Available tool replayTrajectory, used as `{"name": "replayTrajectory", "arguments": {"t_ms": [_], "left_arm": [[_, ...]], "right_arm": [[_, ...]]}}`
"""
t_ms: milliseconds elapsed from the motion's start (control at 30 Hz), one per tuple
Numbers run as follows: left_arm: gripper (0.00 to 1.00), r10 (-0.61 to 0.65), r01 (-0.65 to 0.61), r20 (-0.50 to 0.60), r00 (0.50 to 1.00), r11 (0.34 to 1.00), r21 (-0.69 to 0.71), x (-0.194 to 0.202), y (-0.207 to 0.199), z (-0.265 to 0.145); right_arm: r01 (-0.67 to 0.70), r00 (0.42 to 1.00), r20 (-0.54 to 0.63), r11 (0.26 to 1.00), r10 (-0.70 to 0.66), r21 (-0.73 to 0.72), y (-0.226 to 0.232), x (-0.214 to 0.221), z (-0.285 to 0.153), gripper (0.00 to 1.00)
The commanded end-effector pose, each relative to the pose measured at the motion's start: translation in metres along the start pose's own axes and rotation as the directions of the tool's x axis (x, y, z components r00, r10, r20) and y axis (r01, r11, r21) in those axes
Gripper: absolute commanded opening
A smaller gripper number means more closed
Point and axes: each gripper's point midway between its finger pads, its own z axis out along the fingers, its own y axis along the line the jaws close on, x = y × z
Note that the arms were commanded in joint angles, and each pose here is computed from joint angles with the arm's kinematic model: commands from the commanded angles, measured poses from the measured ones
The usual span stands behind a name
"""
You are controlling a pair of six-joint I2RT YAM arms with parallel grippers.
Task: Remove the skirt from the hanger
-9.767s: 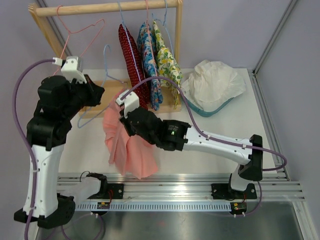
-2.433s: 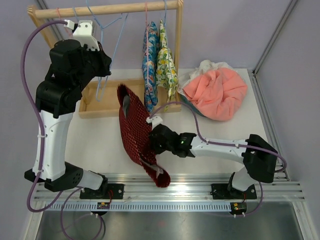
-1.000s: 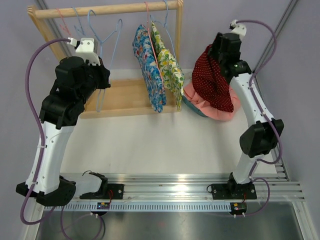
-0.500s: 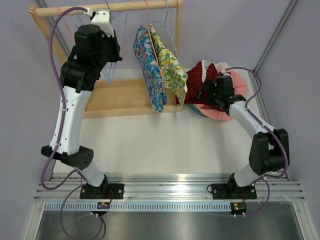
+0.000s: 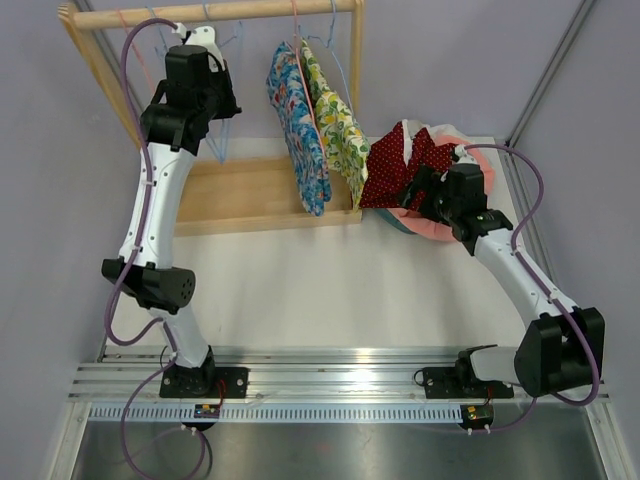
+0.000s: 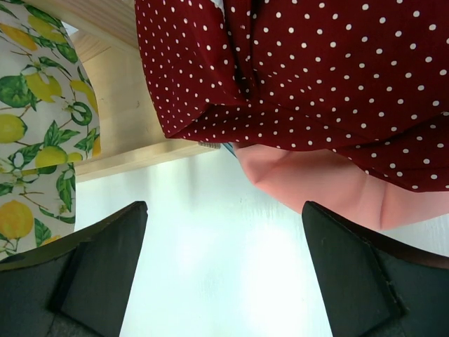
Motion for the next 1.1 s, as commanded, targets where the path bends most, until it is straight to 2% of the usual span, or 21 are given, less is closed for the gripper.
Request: {"name": "replayTrajectory", "arguments": {"t_ms": [0, 133, 200, 367, 433, 567, 700, 1067], "left_arm": [[0.00, -0.051, 0.047, 0.049, 0.997, 0.996, 0.072, -0.011, -0.013, -0.018], [0.00, -0.050, 0.050, 0.004, 0.999, 0.997, 0.060, 0.010, -0.008, -0.027], [0.05, -0.043, 0.044, -0.019, 0.999, 0.998, 0.053, 0.019, -0.005, -0.031], [0.35, -0.039, 0.038, 0.023, 0.999, 0.997, 0.073, 0.002, -0.007, -0.062], [0.42, -0.047, 0.039, 0.059, 0.997, 0.991, 0.127, -0.014, -0.020, -0.078], [0.50, -0.035, 0.018, 0.068, 0.997, 0.971, 0.238, -0.020, -0.056, -0.096], [0.51, -0.035, 0.013, 0.065, 0.997, 0.950, 0.313, -0.016, -0.089, -0.101], [0.51, -0.063, 0.026, 0.071, 0.995, 0.901, 0.432, -0.016, -0.146, -0.099]], "right_arm": [[0.014, 1.000, 0.015, 0.999, -0.014, -0.042, 0.009, -0.004, -0.011, 1.00], [0.008, 1.000, 0.013, 0.999, -0.007, -0.045, 0.009, -0.004, -0.014, 0.99], [0.007, 1.000, 0.016, 0.999, -0.006, -0.048, 0.010, -0.005, -0.016, 0.99], [0.009, 1.000, 0.025, 0.999, -0.007, -0.054, 0.013, -0.007, -0.024, 0.99], [0.007, 0.999, 0.032, 0.998, -0.005, -0.054, 0.013, -0.008, -0.029, 0.99], [0.008, 0.999, 0.032, 0.999, -0.006, -0.049, 0.010, -0.004, -0.035, 1.00], [0.016, 0.999, 0.042, 0.999, -0.014, -0.045, 0.009, -0.004, -0.043, 0.99], [0.044, 0.998, 0.048, 0.999, -0.043, -0.015, 0.001, 0.001, -0.060, 0.99]]}}
